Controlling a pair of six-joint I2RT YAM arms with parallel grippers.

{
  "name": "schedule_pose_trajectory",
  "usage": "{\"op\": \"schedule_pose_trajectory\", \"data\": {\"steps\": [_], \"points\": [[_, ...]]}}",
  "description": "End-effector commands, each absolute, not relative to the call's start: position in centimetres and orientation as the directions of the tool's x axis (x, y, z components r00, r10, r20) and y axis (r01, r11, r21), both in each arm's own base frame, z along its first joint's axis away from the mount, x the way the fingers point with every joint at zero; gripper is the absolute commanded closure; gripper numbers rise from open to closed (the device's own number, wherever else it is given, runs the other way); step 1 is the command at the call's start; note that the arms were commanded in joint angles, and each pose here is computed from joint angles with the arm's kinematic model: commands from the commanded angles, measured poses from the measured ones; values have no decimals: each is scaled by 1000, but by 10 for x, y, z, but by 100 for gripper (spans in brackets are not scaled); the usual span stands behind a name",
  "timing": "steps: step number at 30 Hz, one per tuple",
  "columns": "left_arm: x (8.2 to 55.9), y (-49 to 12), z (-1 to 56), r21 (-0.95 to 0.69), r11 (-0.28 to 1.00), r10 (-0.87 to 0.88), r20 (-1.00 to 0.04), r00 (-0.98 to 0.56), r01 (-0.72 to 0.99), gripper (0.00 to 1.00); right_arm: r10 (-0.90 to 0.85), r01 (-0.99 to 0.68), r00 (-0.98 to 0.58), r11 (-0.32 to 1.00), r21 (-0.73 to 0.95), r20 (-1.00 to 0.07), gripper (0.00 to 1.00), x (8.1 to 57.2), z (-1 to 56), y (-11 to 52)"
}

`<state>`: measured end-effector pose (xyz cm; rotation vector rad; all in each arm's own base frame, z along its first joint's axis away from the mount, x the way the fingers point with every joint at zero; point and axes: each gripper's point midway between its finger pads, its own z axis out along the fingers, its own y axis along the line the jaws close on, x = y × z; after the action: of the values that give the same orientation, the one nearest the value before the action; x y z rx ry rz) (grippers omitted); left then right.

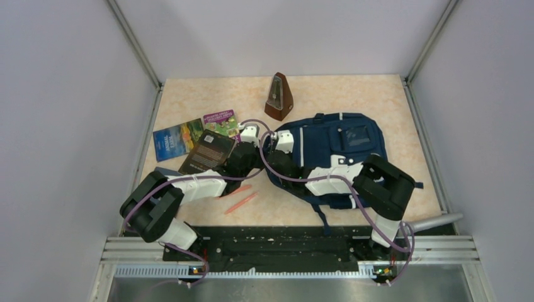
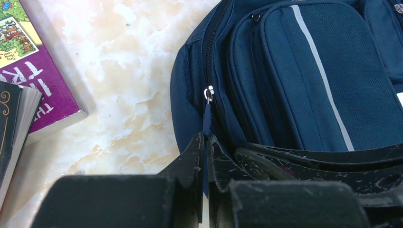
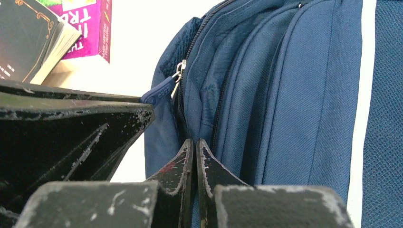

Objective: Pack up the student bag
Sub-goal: Unzip the student bag at the center of the board.

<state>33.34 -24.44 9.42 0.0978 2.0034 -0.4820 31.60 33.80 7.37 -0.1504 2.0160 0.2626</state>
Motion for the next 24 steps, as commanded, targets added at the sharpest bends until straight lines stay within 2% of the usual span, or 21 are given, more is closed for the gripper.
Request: {"op": "schedule_pose_trajectory", "data": {"steps": [1,5,14,24], "points": [[339,-247,115,-320,909,-186,-884,-429,268,100,18,-267,-417,953,142,-909,100,312,86,336],[343,-237,115,-331,918,-215,-878,-427,220,100,14,-326,-399,932,156,-917,100,299,99,328],[347,-246,125,-362,896,-239,-881,-409,257,100,-62,-449,-433,880,155,-899,100,259,110,303],[358,-264,134,-353,883,-212,-887,-410,308,100,-61,-561,-398,806,190,-915,100,224,150,281]]}}
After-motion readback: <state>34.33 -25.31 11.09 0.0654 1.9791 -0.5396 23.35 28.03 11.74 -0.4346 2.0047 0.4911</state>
